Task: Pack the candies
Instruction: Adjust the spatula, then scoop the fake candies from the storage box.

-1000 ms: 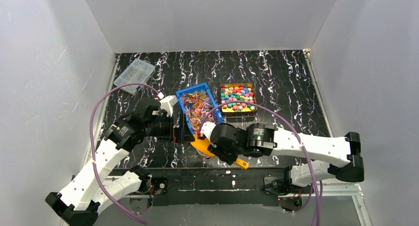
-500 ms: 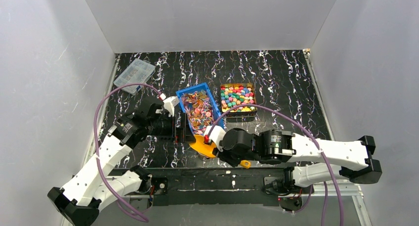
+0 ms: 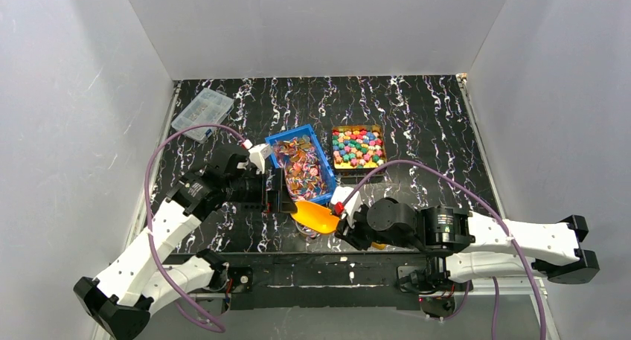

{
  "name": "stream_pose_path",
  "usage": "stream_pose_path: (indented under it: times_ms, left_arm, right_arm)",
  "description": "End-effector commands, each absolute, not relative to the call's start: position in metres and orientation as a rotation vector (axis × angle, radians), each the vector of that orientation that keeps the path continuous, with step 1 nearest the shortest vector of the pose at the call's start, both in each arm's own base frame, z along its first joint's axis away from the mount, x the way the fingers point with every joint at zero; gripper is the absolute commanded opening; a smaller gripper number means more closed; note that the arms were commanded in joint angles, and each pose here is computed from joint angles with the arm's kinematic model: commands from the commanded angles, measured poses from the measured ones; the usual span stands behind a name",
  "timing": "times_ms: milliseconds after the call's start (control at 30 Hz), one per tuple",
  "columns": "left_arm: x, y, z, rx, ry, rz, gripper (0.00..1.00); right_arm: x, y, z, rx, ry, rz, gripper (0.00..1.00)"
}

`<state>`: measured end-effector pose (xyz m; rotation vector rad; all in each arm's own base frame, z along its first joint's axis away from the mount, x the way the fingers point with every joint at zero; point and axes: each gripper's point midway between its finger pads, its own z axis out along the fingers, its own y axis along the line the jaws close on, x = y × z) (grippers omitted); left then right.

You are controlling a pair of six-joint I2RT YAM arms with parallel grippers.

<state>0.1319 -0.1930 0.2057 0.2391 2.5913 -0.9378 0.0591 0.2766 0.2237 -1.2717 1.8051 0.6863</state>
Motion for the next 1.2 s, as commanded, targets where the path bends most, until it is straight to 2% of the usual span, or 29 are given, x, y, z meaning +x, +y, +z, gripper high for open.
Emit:
stream_pose_path:
  times_ms: [0, 133, 333, 767, 1167]
  left_arm:
    - [0.133, -0.188, 0.203, 0.251, 2.617, -0.883, 0.98]
    - [0.136, -0.191, 0.204, 0.255, 2.613, -0.887, 0.98]
    - [0.144, -0.191, 0.207, 0.266, 2.595, -0.853, 0.98]
    - [0.192, -0.18, 0.223, 0.171, 2.465, -0.655, 0.98]
    - [0.232, -0.178, 0.206, 0.079, 2.431, -0.619, 0.98]
  right_arm:
    - [0.067, 0.299, 0.274, -1.08, 1.638, 0.836, 0.01]
    - [0.069, 0.302, 0.269, -1.073, 1.648, 0.825, 0.01]
    - [0.077, 0.297, 0.247, -1.11, 1.799, 0.664, 0.01]
    - [0.083, 0.284, 0.22, -1.107, 1.982, 0.482, 0.01]
    - [0.104, 0.278, 0.207, -1.072, 2.228, 0.325, 0.01]
